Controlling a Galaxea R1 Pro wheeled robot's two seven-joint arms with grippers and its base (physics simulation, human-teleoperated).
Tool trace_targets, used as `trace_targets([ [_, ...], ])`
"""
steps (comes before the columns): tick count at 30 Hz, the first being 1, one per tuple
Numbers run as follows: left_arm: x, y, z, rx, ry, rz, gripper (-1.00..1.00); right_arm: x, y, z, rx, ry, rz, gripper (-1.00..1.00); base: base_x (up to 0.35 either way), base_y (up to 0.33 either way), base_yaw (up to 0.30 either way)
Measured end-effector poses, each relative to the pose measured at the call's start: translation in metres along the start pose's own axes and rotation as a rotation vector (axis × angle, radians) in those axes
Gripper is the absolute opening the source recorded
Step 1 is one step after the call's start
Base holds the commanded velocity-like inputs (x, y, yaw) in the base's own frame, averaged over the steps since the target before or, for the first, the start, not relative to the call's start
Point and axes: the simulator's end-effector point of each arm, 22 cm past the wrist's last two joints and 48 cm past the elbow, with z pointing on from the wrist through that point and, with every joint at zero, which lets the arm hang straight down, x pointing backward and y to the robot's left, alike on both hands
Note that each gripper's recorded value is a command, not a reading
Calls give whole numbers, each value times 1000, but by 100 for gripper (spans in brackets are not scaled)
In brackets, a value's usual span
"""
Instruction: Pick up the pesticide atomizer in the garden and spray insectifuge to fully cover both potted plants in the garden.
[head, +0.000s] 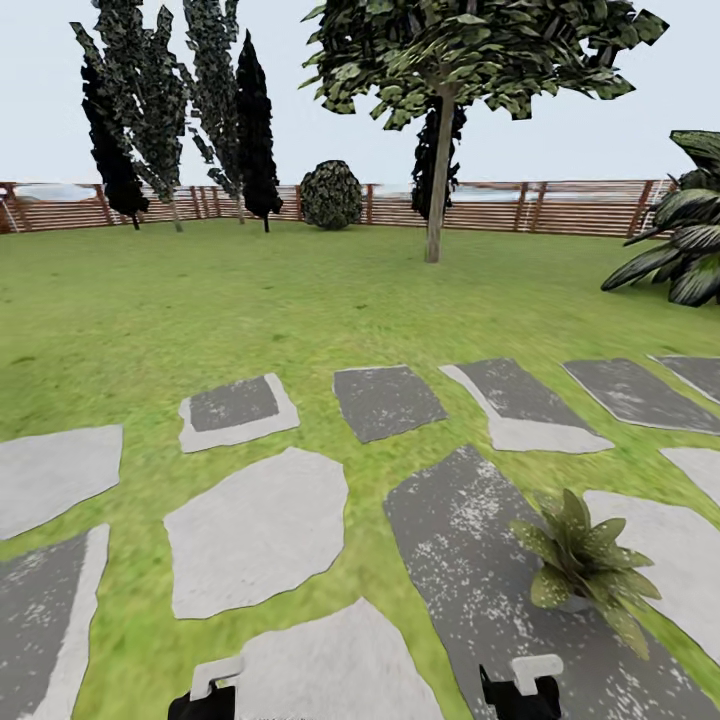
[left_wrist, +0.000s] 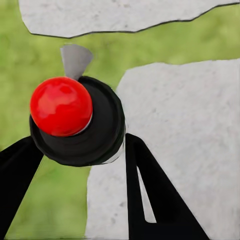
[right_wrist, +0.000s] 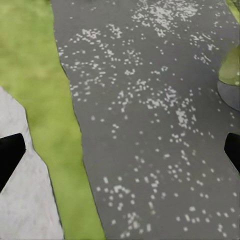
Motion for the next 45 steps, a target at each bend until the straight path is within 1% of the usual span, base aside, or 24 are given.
trace_targets([
  [6,0,-1,0,1,-1,0,-100,-3,-1,0,3,-13,1,100,0,0,280],
  [45,0,-1,0,1,-1,-1,-100,0,-1,-1,3,-10,3,100,0,0,280],
])
